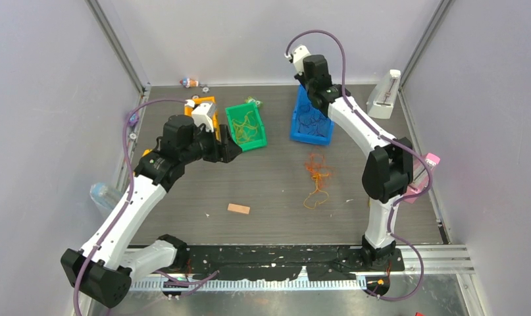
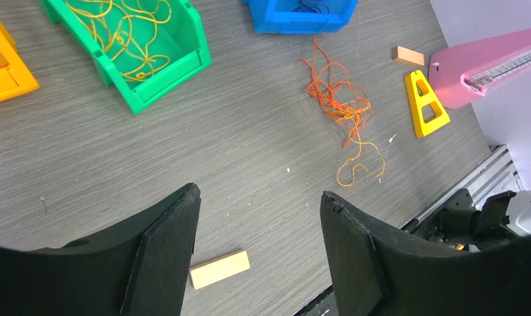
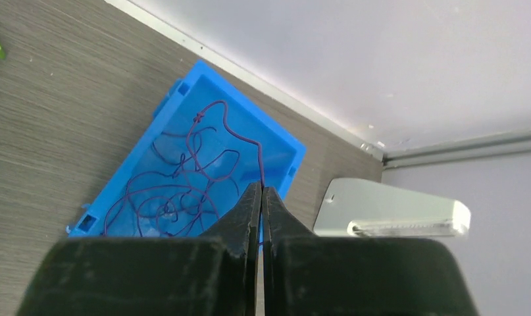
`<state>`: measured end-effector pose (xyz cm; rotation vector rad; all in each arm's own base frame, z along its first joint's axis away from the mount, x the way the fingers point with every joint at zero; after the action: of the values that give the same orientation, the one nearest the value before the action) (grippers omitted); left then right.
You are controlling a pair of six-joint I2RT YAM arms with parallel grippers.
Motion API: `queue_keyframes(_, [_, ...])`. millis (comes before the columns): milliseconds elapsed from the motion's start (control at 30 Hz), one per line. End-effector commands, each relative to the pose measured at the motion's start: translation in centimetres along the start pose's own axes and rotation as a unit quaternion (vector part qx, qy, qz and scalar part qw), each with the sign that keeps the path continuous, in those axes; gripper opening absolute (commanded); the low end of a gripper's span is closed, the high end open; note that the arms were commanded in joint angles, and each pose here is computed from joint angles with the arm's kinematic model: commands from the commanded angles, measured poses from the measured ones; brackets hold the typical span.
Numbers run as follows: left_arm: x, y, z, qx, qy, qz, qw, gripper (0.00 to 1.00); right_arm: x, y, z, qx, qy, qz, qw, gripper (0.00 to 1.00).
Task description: Untangle the cables
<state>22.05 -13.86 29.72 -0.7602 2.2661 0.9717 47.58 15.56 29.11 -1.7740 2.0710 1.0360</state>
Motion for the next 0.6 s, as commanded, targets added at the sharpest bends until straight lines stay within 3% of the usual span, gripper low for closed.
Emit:
queue_keyframes(0, [-0.4, 0.5, -0.6, 0.028, -0.009, -0.019, 0.999, 0.68, 0.8, 1.0, 0.2, 0.005, -0.048, 0.001, 0.999, 0.05])
queue_keyframes(333, [0.5, 0.1, 0.0, 0.026, -0.001, -0.007, 1.0, 0.69, 7.1, -5.0, 7.2, -0.057, -0.075, 0.115, 0.989, 0.05])
queue_keyframes(467, [1.2, -0.2, 0.5, 0.021, 0.006, 0.002, 1.0, 0.7, 6.8, -6.3, 6.9, -0.069, -0.101, 0.136, 0.983, 0.07])
queue_keyframes(533, [1.8, -0.6, 0.8, 0.022, 0.01, 0.009, 1.0, 0.7, 6.1, -5.8, 6.2, -0.069, -0.118, 0.122, 0.983, 0.19])
queue_keyframes(567, [2.0, -0.8, 1.0, 0.025, 0.013, 0.014, 1.0, 0.7, 5.9, -5.5, 6.1, -0.076, -0.122, 0.115, 0.983, 0.31])
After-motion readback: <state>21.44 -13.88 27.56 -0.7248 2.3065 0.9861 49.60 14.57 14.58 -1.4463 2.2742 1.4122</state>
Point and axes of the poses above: each gripper's point midway between its finger pads, its own y axis back along the fingers, its own z axis along the line the jaws close on, x = y × z, the point moved 8 cm from there along y, back along the fingers, and after that the axes turned 14 degrees about y, right-handed, at the moved point
